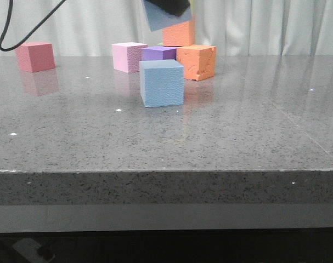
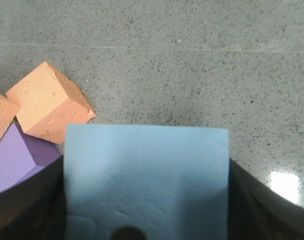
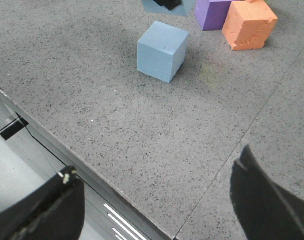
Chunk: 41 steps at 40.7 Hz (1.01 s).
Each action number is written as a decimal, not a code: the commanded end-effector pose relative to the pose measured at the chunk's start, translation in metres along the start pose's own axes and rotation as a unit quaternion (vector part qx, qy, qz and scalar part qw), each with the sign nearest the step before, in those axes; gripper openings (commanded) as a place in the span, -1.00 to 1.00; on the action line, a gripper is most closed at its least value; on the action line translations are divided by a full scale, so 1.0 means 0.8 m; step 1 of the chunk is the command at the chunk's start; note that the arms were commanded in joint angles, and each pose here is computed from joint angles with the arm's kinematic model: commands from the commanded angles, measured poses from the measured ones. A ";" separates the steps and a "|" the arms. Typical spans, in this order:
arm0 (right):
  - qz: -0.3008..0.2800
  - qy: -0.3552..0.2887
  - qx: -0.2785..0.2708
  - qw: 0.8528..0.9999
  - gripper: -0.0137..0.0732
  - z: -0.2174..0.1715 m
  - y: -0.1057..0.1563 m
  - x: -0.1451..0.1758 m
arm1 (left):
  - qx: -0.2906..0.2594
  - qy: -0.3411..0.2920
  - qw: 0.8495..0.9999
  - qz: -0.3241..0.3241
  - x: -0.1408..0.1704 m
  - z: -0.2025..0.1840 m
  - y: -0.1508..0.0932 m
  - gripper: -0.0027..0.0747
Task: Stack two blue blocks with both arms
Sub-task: 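Lift the cube with the left gripper and move it above the placed cube, then lower the cube onto the placed cube, open the left gripper, withdraw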
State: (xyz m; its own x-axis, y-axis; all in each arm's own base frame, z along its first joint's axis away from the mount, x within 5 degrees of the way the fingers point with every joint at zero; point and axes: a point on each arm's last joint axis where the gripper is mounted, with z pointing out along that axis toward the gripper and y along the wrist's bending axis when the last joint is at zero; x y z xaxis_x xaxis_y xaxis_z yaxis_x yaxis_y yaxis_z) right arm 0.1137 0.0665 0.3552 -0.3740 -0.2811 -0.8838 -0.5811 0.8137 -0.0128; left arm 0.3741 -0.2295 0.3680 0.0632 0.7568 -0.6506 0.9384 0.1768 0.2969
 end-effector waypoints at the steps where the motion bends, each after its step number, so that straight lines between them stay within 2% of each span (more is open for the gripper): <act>1: 0.002 -0.047 0.012 0.999 0.70 -0.007 -0.003 -0.016 | -0.038 -0.037 0.999 0.013 -0.024 -0.030 0.001 0.02; 13: 0.002 -0.047 0.012 0.999 0.70 -0.007 -0.003 -0.016 | 0.004 0.003 1.000 -0.010 -0.004 0.003 0.000 0.02; 19: 0.002 -0.047 0.012 0.999 0.70 -0.007 -0.003 -0.016 | 0.002 0.021 0.999 -0.028 0.003 0.011 0.003 0.02; 36: 0.002 -0.047 0.012 0.999 0.70 -0.007 -0.003 -0.016 | -0.005 0.016 0.999 -0.027 0.002 0.011 0.004 0.02; 41: 0.002 -0.047 0.012 0.999 0.70 -0.007 -0.003 -0.016 | -0.006 0.016 1.000 -0.023 0.002 0.011 0.005 0.11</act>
State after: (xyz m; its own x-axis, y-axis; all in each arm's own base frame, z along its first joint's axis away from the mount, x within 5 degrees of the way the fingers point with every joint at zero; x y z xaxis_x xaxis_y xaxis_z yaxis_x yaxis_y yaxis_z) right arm 0.1137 0.0665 0.3552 -0.3742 -0.2808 -0.8838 -0.5810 0.8138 -0.0126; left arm 0.3908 -0.2327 0.3249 -0.0436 0.8203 -0.5703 0.9607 0.1909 0.2013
